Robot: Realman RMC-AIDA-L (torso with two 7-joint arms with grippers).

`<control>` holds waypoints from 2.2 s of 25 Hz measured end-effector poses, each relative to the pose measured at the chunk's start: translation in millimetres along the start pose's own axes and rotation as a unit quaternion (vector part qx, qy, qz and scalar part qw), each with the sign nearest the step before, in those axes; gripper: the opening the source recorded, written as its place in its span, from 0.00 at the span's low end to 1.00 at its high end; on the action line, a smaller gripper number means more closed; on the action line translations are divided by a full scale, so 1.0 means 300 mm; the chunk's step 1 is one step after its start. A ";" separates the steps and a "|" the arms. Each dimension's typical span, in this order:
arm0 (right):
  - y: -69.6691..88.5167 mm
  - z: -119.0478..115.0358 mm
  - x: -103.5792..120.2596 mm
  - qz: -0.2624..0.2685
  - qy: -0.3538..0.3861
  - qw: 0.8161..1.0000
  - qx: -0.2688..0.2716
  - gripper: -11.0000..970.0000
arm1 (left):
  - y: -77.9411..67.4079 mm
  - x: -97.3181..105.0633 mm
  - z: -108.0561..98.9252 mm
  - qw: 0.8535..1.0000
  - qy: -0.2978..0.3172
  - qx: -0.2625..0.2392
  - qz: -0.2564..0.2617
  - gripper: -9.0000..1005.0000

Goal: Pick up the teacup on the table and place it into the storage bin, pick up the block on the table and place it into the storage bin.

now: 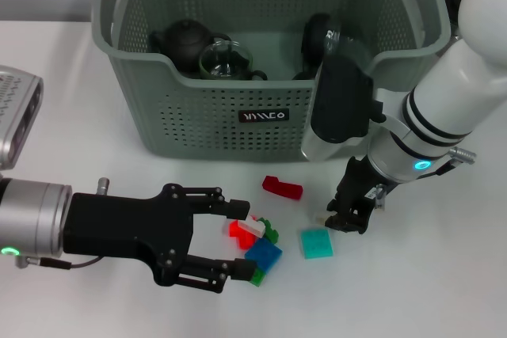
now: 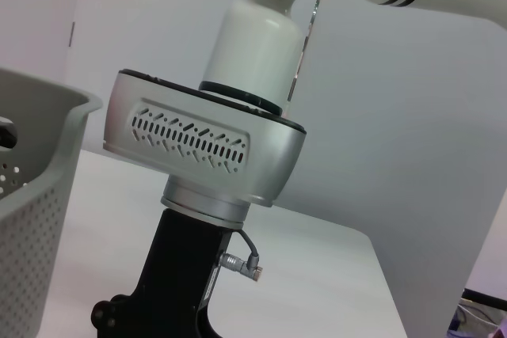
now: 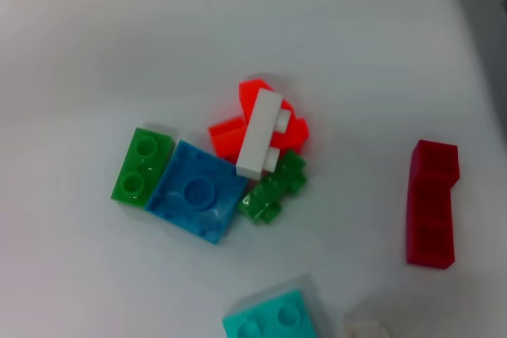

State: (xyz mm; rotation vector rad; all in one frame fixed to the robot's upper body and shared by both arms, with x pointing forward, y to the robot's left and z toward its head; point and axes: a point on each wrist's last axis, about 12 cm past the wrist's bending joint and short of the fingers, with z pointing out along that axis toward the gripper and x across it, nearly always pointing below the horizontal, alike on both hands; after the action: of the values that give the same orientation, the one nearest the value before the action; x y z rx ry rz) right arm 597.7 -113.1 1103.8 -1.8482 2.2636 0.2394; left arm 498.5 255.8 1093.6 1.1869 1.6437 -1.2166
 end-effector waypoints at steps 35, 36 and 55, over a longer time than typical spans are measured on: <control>-0.055 -0.645 -0.052 0.011 -0.290 0.956 0.040 0.20 | -0.001 -0.002 -0.010 1.000 0.001 0.002 0.004 0.81; -0.076 -0.653 -0.051 0.025 -0.304 0.951 0.057 0.21 | 0.000 -0.003 -0.010 1.000 0.001 0.002 0.004 0.81; -0.270 -0.535 -0.032 0.158 -0.336 0.912 0.172 0.41 | 0.006 -0.005 -0.010 1.000 0.002 -0.003 0.007 0.81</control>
State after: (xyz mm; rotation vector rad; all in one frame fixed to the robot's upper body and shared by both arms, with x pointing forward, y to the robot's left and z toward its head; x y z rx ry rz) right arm 669.3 -161.3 1261.8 -1.0020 1.9265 0.4184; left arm 500.3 258.6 1095.3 1.1963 1.6382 -1.2007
